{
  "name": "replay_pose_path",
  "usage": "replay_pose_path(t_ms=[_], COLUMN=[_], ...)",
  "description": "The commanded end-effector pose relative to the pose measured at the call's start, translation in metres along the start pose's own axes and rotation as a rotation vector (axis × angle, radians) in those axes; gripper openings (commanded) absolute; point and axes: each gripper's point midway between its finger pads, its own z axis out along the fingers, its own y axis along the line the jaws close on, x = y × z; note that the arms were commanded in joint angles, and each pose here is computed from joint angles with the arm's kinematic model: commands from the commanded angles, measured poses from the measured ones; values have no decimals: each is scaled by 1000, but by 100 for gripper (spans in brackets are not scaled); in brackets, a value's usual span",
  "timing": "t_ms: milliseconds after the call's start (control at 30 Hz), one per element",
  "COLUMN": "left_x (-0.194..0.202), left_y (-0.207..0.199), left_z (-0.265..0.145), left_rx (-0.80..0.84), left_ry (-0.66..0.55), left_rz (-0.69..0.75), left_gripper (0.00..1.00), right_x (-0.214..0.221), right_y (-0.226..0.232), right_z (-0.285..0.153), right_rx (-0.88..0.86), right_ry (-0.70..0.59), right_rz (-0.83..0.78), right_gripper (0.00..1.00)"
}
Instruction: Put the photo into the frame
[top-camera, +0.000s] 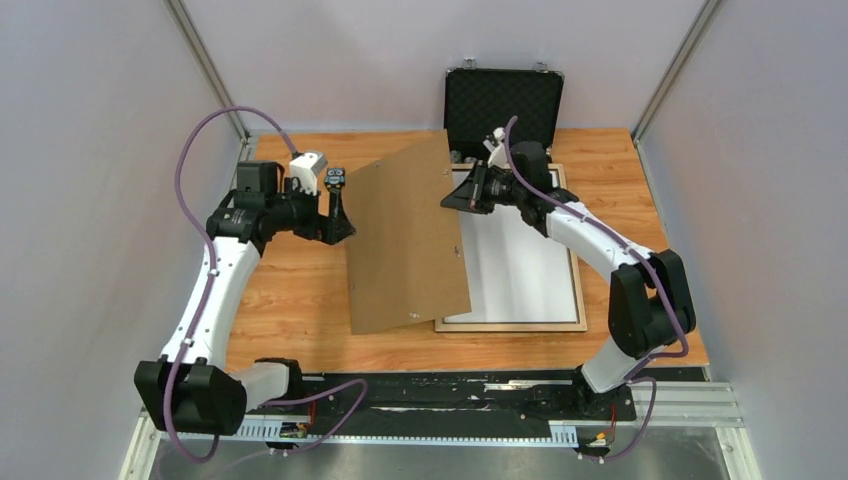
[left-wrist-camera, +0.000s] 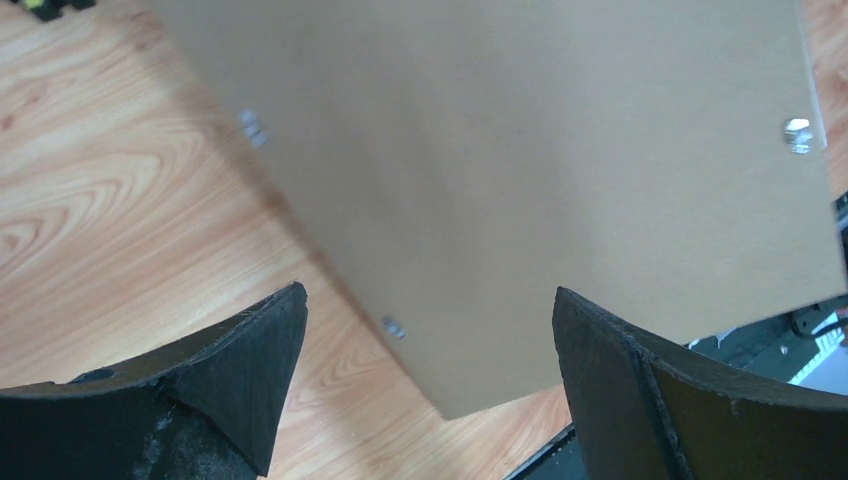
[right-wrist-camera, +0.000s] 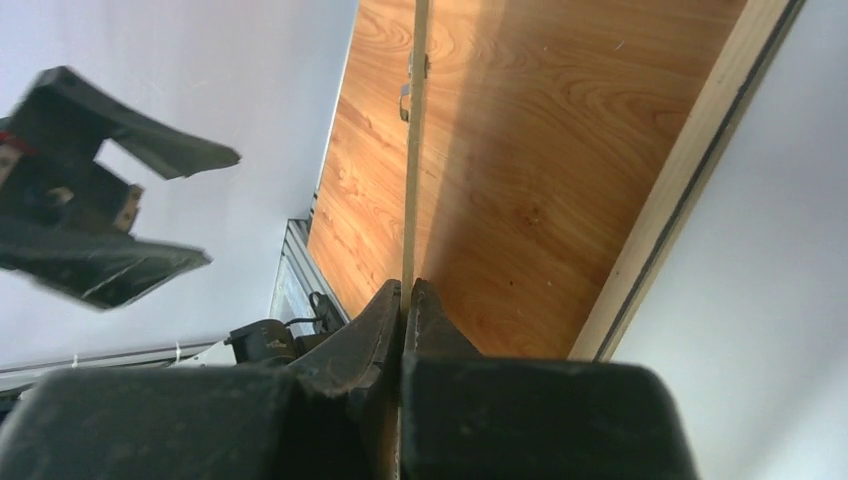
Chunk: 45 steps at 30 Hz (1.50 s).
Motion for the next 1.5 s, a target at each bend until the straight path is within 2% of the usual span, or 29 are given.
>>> replay_pose_path(t_ms=[0,267,433,933,1233,1467], left_x=[-11,-1,-1,-31,-50,-58], left_y=[11,34,40,49,26,3], left_z=[2,14,26,58,53,47], left_rx=[67,76,139,274,448,580], left_ry=[-94,-113,-107,-174,-252,-245], left_rz=[14,-70,-106,-163,-167,-187], left_gripper=[100,100,100,100,100,100], right_x=[-39,-56,-62,-74,-74,-75], right_y=[52,61,71,107,106,107], right_z=[-37,-69,-79,-111,-122,-125], right_rx=[-148,-228,-263,-383,-406,-425], right_ry=[-162,-221,-238,-255,-280,-289], right_rz=[-139,-92,-80,-105,-118,-121], right_gripper=[0,0,0,0,0,0])
